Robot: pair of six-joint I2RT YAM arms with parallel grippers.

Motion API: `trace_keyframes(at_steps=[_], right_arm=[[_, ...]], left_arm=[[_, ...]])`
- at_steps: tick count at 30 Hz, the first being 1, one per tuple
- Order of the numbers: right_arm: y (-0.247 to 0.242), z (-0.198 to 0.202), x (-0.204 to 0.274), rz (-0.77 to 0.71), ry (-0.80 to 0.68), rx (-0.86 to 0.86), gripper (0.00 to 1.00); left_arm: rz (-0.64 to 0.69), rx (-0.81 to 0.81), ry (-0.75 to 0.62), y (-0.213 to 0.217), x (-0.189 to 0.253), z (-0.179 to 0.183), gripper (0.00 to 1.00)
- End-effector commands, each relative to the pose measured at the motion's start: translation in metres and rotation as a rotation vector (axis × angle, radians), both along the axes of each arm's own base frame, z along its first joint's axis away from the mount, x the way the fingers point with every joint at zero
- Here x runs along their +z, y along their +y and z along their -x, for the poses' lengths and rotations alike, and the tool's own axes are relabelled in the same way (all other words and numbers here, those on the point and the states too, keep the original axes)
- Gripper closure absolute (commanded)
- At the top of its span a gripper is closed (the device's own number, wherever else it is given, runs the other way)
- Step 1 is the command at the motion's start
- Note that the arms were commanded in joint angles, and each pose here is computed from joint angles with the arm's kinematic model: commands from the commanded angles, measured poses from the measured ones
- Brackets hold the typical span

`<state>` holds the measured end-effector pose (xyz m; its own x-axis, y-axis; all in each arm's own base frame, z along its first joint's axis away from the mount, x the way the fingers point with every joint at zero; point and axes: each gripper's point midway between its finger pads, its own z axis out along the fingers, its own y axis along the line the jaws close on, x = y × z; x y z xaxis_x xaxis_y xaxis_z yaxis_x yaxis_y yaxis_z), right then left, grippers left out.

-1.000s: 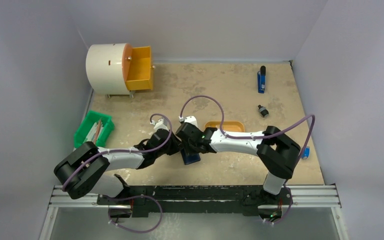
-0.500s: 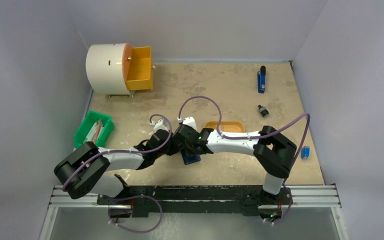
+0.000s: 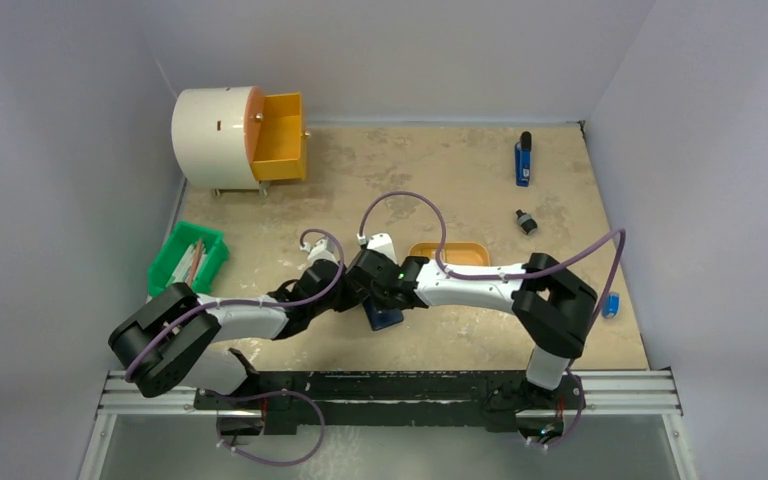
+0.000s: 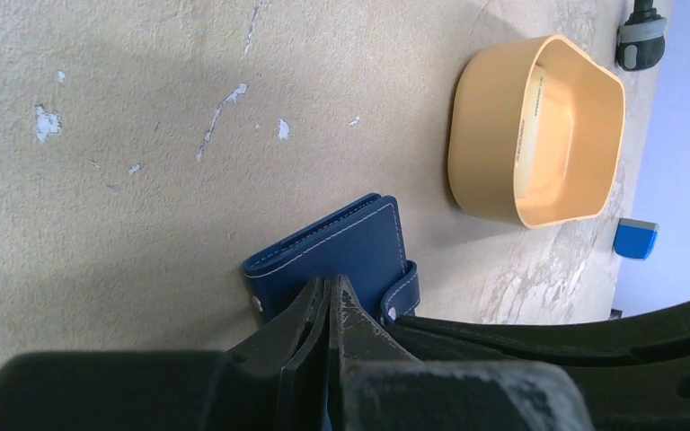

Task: Put the credit cards into the card holder
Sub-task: Open the card holder at the center of the board.

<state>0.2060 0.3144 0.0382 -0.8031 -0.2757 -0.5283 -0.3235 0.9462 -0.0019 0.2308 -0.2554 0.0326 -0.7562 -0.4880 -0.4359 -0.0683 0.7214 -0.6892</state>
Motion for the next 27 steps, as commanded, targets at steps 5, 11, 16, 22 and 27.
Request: trace_keyframes(at_steps=[5, 11, 16, 22, 27], right_arm=[[-0.023, 0.007, 0.017, 0.003, -0.005, -0.085, 1.00], [-0.027, 0.008, 0.020, -0.007, -0.008, -0.103, 1.00], [-0.031, 0.007, 0.021, -0.003, -0.015, -0.116, 1.00], [-0.036, 0.008, 0.022, 0.002, -0.021, -0.132, 1.00], [-0.035, 0.012, 0.016, -0.013, 0.000, -0.125, 1.00]], left_arm=[[-0.058, 0.018, 0.028, 0.011, -0.017, 0.004, 1.00], [-0.074, 0.018, 0.035, 0.012, -0.023, 0.004, 1.00], [-0.080, 0.014, 0.040, 0.012, -0.026, 0.005, 1.00], [-0.094, 0.009, 0.040, 0.014, -0.031, 0.006, 1.00], [-0.076, 0.010, 0.027, 0.014, -0.028, 0.006, 1.00]])
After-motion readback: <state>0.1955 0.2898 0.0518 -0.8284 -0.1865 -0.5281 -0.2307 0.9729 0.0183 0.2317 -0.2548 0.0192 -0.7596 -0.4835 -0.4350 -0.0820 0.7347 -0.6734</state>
